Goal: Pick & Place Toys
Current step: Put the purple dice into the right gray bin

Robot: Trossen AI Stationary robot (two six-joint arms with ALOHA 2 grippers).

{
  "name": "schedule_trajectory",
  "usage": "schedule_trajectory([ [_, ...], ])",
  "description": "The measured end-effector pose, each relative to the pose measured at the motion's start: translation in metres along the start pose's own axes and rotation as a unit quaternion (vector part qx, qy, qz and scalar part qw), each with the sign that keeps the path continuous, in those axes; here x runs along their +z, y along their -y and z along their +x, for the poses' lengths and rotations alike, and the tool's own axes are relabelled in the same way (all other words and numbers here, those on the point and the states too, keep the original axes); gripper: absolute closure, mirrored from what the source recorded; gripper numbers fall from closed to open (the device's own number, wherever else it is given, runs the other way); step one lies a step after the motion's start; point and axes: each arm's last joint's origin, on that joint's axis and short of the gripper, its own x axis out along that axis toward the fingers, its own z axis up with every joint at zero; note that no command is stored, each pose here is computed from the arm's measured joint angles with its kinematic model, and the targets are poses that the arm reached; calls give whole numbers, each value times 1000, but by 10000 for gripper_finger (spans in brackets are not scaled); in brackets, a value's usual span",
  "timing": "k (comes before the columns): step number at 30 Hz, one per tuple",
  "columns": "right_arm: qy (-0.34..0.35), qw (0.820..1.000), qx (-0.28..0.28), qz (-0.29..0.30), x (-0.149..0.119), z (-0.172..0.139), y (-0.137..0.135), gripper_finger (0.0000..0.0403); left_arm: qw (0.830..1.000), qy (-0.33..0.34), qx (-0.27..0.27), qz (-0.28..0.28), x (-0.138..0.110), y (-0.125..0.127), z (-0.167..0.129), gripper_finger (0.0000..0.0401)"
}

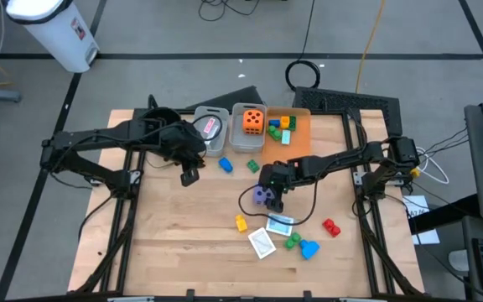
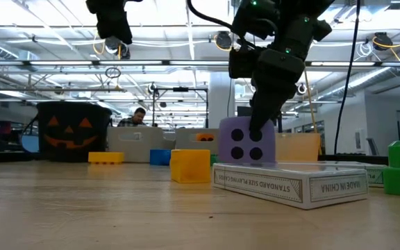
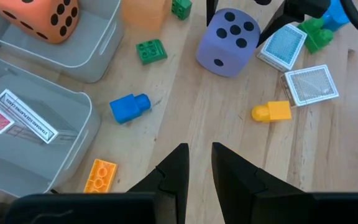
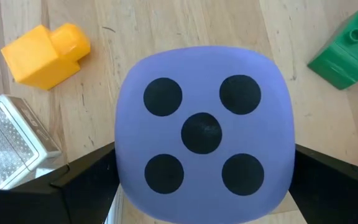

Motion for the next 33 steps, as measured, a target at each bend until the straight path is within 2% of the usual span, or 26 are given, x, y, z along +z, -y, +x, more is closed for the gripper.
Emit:
schedule_trajectory([
  [7,-1,1000,0,0,0,0,0,10,1000,1,4,2,0,0,0,327],
  [19,17,1000,-7,-22,0,-19,0,12,1000,1,4,1,0,0,0,327],
  [26,65,998,-2,5,13,-45,4,12,1000,3,4,-3,0,0,0,327],
  [33,122,991,-6,54,23,-78,20,12,998,38,3,-41,8,-4,0,327],
])
